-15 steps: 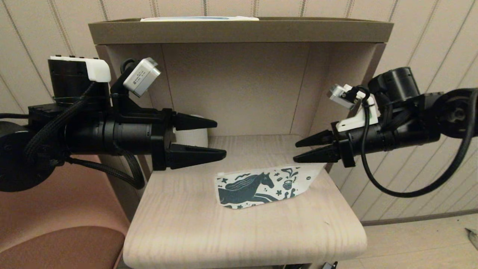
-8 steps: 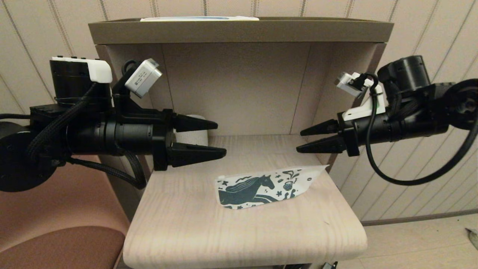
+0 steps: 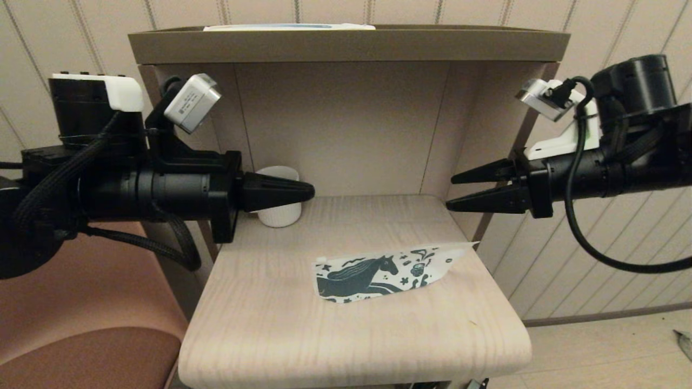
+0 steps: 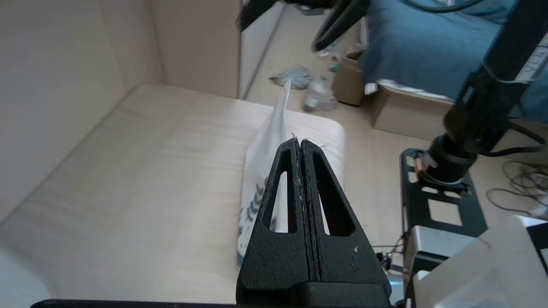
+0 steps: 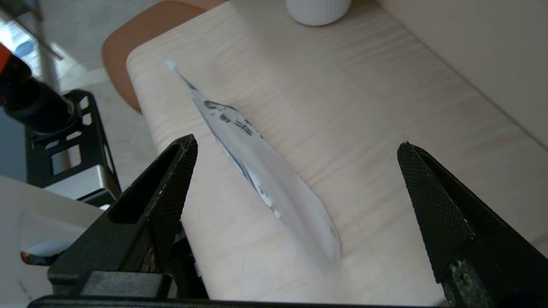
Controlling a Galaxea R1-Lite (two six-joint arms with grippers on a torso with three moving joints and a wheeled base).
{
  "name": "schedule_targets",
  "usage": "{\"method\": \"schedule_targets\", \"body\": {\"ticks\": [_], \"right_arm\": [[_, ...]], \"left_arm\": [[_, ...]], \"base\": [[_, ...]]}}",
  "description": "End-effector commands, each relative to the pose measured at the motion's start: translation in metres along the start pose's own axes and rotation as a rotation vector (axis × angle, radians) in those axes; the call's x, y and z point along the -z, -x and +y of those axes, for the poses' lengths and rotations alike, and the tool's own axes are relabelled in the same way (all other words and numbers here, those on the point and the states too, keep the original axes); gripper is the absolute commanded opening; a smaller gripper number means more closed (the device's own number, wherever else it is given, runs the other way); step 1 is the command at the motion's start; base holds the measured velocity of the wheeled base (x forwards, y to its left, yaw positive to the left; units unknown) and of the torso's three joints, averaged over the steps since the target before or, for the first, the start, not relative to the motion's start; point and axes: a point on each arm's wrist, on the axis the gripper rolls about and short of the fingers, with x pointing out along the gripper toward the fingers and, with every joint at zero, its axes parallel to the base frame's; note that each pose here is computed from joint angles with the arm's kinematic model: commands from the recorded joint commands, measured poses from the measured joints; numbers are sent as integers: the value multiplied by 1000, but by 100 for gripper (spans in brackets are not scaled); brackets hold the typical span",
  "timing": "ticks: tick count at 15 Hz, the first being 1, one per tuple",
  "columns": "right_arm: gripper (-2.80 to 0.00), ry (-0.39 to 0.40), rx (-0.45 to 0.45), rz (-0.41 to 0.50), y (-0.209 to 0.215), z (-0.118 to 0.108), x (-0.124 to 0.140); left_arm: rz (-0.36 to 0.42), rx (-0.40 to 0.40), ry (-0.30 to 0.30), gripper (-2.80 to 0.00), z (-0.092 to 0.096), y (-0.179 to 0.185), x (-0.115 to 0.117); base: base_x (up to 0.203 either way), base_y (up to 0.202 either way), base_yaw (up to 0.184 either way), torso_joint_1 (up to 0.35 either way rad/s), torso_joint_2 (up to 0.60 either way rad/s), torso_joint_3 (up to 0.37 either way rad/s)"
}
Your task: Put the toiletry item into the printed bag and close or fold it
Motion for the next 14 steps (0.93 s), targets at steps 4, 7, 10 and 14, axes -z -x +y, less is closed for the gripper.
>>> {"method": "schedule_targets", "body": {"ticks": [4, 7, 10, 14], "right_arm": [[-280, 29, 70, -27, 32, 22, -5], [0, 48, 87, -46, 50, 43, -7], [0, 64, 167, -77, 85, 70, -6], [0, 38, 265, -80, 123, 113, 1]], "left_arm": [[-29, -127, -35, -280, -24, 41, -19], [-37, -200, -41, -280, -54, 71, -36], [-38, -307, -43, -280, -94, 101, -44], [-21, -387, -18, -280, -145, 128, -40]], "base": [[0, 0, 0, 0, 0, 0], [0, 0, 0, 0, 0, 0], [0, 0, 0, 0, 0, 0], [0, 0, 0, 0, 0, 0]]}}
